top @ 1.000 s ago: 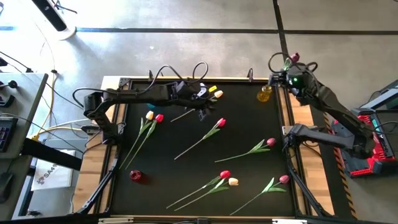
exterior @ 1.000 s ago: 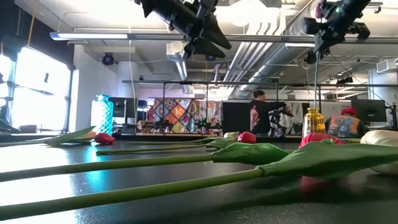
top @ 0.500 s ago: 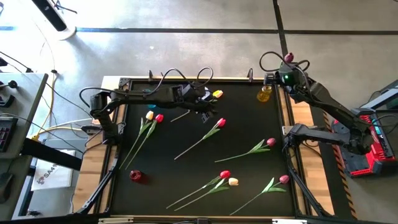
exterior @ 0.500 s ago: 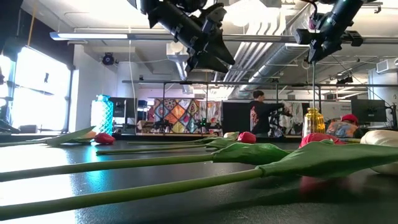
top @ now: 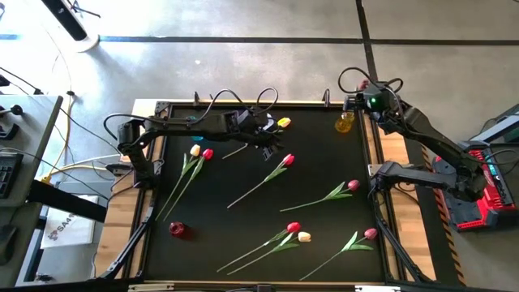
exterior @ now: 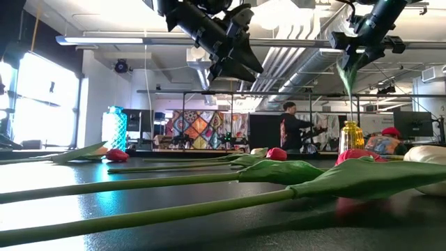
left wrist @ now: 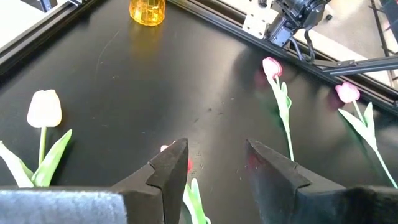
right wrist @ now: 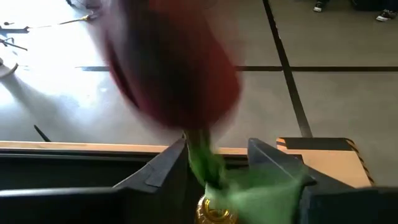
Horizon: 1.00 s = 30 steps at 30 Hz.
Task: Sort flowers into vase by color
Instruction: Put the top dark red flower into the yellow vase
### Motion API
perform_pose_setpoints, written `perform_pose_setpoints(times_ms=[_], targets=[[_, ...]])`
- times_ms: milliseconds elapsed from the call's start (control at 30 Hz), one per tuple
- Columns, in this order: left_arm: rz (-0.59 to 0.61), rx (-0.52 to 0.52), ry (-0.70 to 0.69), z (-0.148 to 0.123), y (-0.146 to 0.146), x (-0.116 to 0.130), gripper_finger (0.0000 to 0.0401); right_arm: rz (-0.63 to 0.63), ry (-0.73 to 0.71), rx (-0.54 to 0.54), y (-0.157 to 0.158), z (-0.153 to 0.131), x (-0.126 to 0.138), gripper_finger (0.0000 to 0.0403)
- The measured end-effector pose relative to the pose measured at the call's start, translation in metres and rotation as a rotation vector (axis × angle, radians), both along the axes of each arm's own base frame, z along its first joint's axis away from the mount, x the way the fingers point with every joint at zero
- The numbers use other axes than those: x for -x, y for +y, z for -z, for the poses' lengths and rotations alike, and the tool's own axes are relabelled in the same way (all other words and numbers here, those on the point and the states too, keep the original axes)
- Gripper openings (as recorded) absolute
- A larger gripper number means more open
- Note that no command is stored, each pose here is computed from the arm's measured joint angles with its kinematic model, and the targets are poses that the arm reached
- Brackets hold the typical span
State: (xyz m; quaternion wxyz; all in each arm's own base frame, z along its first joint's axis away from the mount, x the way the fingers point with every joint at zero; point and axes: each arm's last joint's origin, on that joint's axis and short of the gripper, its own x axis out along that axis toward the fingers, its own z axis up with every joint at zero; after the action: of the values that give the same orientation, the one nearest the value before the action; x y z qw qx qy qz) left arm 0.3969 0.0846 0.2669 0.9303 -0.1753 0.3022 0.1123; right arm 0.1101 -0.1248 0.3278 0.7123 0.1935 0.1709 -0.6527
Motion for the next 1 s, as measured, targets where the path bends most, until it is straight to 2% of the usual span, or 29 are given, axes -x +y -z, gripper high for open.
perform_pose_setpoints(times_ms=[500, 1000], targets=[[-0.001, -0.001, 0.001, 0.0, 0.0, 0.0, 0.0147, -0.003, 0.001, 0.005, 0.001, -0.001, 0.001, 0.017], [-0.006, 0.008, 0.009, 0.001, 0.0, 0.001, 0.0147, -0.011, -0.112, 0.084, 0.02, -0.017, 0.021, 0.017]])
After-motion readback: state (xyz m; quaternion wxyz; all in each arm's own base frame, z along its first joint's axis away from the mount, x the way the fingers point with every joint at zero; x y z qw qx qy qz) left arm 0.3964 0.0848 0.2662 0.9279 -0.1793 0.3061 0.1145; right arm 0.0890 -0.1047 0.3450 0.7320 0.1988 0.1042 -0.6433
